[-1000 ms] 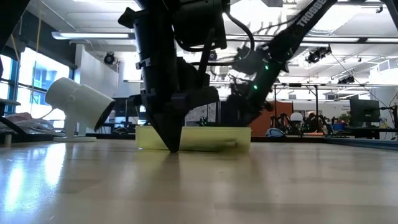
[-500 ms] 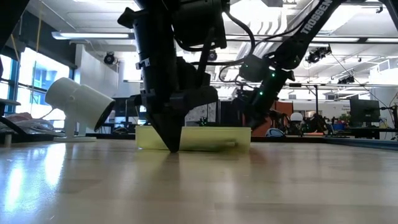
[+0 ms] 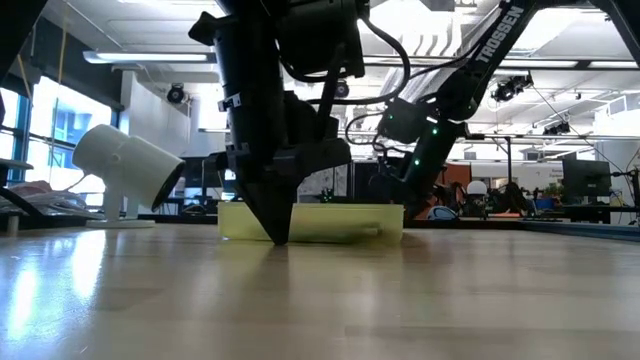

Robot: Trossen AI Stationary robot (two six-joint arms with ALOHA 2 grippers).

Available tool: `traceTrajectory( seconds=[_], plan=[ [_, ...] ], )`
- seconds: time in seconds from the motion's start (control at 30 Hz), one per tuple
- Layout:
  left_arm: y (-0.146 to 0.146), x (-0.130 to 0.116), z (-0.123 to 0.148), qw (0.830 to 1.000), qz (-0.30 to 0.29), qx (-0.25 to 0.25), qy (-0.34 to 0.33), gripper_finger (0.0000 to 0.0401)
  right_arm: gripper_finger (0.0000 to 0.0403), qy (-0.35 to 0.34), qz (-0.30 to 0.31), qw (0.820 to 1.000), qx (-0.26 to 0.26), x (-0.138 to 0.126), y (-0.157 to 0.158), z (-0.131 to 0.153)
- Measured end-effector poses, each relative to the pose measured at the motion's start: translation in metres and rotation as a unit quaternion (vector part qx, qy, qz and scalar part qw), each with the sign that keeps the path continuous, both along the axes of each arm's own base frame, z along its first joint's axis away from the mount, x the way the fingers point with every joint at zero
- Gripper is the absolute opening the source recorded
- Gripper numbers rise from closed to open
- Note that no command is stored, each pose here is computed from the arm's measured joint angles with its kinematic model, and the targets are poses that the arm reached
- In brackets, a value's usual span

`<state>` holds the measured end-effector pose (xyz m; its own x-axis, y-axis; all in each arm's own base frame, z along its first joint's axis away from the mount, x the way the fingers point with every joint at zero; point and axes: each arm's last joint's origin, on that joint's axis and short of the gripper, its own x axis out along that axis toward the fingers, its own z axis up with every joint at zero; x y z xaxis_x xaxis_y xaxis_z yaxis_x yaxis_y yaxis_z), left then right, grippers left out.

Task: Pick & place school supplies into a supply box
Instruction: Close the supply box lid

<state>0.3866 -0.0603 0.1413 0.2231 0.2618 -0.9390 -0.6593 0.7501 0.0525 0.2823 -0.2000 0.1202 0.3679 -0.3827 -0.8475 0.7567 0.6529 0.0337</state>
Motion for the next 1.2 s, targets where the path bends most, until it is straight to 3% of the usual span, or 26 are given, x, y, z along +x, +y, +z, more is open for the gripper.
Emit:
traceTrajectory(
  seconds=[0.13, 0.33, 0.5, 0.63, 0.9, 1.1, 1.2],
  plan=[
    [0.000, 0.001, 0.001, 1.000, 0.000, 0.000, 0.000, 0.0044, 0.0000, 0.005, 0.005, 1.000, -0.002, 0.002, 0.001, -0.004],
    [0.000, 0.001, 0.001, 1.000, -0.018, 0.004, 0.005, 0.0014, 0.0000, -0.010, 0.037, 0.999, -0.004, 0.006, 0.000, -0.003],
    [0.000, 0.001, 0.001, 1.000, -0.021, 0.005, 0.006, 0.0023, 0.0000, -0.003, 0.061, 0.998, -0.018, 0.009, 0.003, -0.002],
    [0.000, 0.001, 0.001, 1.000, -0.022, 0.004, 0.008, 0.0040, 0.0000, -0.013, 0.096, 0.995, -0.022, 0.010, 0.007, 0.005],
    [0.000, 0.000, 0.001, 0.999, -0.035, 0.007, 0.013, 0.0012, 0.0000, -0.053, 0.119, 0.991, -0.040, 0.012, 0.013, 0.029],
    [0.000, 0.000, 0.001, 0.999, -0.036, 0.006, 0.016, 0.0041, 0.0000, -0.054, 0.140, 0.987, -0.065, 0.017, 0.025, 0.042],
    [0.000, 0.000, 0.001, 0.999, -0.040, 0.006, 0.018, 0.0035, 0.0000, -0.050, 0.148, 0.984, -0.091, 0.020, 0.034, 0.050]
  ],
)
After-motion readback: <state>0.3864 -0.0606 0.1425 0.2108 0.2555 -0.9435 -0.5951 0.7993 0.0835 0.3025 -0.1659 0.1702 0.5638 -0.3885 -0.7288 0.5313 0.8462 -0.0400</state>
